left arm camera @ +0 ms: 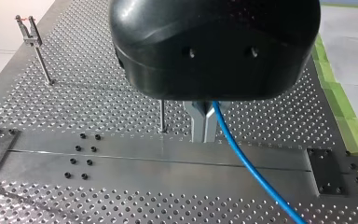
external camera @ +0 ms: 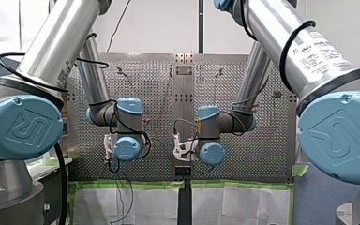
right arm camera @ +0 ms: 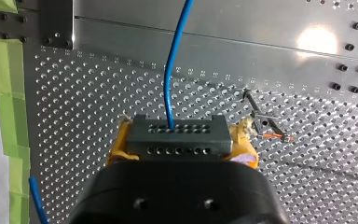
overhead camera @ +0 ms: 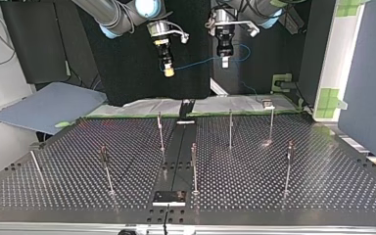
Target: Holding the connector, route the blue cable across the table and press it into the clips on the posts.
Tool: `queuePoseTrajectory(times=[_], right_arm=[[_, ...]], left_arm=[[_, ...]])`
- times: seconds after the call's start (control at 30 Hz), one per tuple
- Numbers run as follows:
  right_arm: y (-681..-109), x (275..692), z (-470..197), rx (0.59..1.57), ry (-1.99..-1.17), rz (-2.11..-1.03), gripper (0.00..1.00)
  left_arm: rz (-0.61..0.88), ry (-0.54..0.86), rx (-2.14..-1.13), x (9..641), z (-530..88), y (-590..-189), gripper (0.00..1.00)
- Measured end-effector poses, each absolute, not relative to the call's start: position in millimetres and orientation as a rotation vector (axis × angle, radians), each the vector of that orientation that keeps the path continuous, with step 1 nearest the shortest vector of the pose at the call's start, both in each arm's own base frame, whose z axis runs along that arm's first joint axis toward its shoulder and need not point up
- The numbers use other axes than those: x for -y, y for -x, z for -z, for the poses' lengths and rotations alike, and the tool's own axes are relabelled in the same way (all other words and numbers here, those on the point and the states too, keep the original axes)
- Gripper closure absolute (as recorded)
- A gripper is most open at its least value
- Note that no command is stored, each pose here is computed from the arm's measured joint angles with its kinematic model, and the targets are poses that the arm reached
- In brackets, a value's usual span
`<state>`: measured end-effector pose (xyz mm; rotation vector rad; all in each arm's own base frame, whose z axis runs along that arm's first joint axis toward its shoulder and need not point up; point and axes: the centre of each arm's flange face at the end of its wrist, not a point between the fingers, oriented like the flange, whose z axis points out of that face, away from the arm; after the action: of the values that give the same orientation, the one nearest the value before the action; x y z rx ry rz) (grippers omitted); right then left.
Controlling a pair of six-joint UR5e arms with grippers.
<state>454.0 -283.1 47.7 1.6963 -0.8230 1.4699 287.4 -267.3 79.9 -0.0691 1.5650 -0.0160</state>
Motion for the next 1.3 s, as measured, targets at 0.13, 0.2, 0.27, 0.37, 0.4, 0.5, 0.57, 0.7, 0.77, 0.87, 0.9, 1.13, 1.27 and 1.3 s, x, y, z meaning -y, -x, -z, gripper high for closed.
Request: queuePoseTrajectory(times=[0.13, 0.2, 0.27, 0.37, 0.4, 0.5, 0.57, 0.7, 0.77, 0.87, 0.9, 1.13, 1.27, 1.3], right_arm=[[-454.0, 283.1, -47.7, 0.823, -1.696, -1.470, 1.00], [-454.0, 283.1, -47.7, 0.823, -1.696, -1.470, 1.00], [-454.0, 283.1, -47.7, 0.823, -1.696, -1.470, 1.00], [-454.0, 283.1, -47.7, 0.823, -1.696, -1.470, 1.00], [-454.0, 283.1, -47.7, 0.823, -1.696, -1.470, 1.00], [-454.0, 283.1, -47.7, 0.823, -1.696, -1.470, 1.00], [-454.0, 283.1, -47.7, 0.823, -1.696, -1.470, 1.00], [-454.0, 283.1, -47.7, 0.823, -1.696, -1.470, 1.00], [-454.0, 283.1, -47.7, 0.823, -1.696, -1.470, 1.00], [-454.0, 283.1, -47.7, 0.823, -1.696, -1.470, 1.00], [-454.0, 283.3, -47.9, 0.823, -1.696, -1.469, 1.00], [-465.0, 296.4, -75.8, 0.795, -1.659, -1.476, 1.00], [-478.4, 302.5, -102.4, 0.776, -1.641, -1.529, 1.00], [-481.2, 303.9, -108.4, 0.771, -1.638, -1.541, 1.00]], left_arm=[[-0.012, 0.045, -1.592, 263.1, -72.6, -291.0, 1.00], [-0.042, 0.030, -1.619, 257.7, -65.3, -292.9, 1.00], [-0.067, 0.019, -1.648, 252.8, -57.8, -293.1, 1.00], [-0.094, 0.002, -1.689, 248.3, -46.3, -290.3, 1.00], [-0.099, -0.001, -1.698, 247.5, -43.9, -289.6, 1.00], [-0.107, -0.007, -1.712, 246.3, -39.7, -288.3, 1.00], [-0.108, -0.009, -1.715, 246.1, -38.7, -288.0, 1.00], [-0.109, -0.010, -1.716, 245.9, -38.3, -287.8, 1.00], [-0.109, -0.010, -1.717, 245.9, -38.3, -287.8, 1.00], [-0.109, -0.009, -1.716, 245.9, -38.5, -288.3, 1.00], [-0.106, -0.006, -1.714, 246.3, -39.5, -289.5, 1.00], [-0.061, 0.047, -1.675, 253.2, -61.2, -312.1, 1.00], [-0.052, 0.089, -1.645, 253.0, -79.3, -331.3, 1.00], [-0.054, 0.098, -1.639, 252.0, -83.1, -335.1, 1.00]])
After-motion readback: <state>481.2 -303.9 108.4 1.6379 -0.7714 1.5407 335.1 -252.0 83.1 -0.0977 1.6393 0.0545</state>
